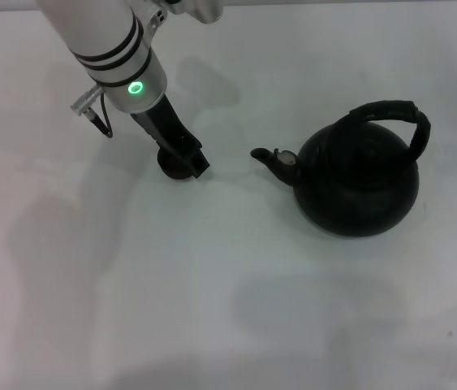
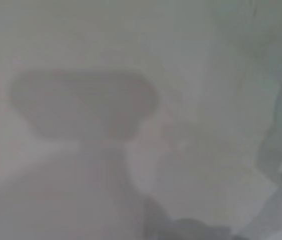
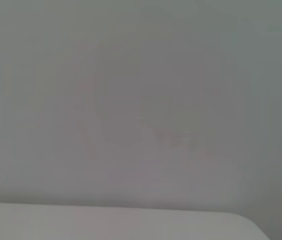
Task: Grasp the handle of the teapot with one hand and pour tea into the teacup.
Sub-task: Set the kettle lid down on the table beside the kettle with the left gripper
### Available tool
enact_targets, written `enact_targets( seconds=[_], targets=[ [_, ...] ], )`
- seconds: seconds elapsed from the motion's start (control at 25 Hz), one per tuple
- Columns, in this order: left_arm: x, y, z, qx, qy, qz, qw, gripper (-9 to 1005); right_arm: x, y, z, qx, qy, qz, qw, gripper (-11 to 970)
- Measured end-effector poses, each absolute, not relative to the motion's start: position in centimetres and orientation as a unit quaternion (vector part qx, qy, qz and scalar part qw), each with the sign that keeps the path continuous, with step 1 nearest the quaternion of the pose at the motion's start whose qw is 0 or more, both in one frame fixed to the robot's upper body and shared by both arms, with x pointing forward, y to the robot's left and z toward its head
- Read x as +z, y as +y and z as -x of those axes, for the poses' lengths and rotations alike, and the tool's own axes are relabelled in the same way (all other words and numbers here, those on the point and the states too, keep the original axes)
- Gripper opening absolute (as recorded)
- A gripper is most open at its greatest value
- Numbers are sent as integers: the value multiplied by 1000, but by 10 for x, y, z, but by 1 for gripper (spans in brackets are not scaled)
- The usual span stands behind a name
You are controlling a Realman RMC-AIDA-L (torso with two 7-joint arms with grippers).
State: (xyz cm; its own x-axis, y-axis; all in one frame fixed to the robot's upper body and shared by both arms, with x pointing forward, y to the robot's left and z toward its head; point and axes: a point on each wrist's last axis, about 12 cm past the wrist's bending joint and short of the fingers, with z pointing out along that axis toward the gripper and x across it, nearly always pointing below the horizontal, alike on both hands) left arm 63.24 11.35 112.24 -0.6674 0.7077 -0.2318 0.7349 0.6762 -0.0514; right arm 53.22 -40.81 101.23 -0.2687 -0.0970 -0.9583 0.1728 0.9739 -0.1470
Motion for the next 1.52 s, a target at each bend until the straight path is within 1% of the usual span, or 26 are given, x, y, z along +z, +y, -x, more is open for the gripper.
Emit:
enact_targets(
  seconds=[1.2, 1.52],
  targets=[
    [1119, 118, -632, -67, 911, -397, 95, 726, 1012, -406, -534, -108, 788, -24, 605, 845],
    [1119, 120, -632, -63, 911, -398, 92, 782, 1013, -406, -534, -108, 788, -24, 605, 845]
  ],
)
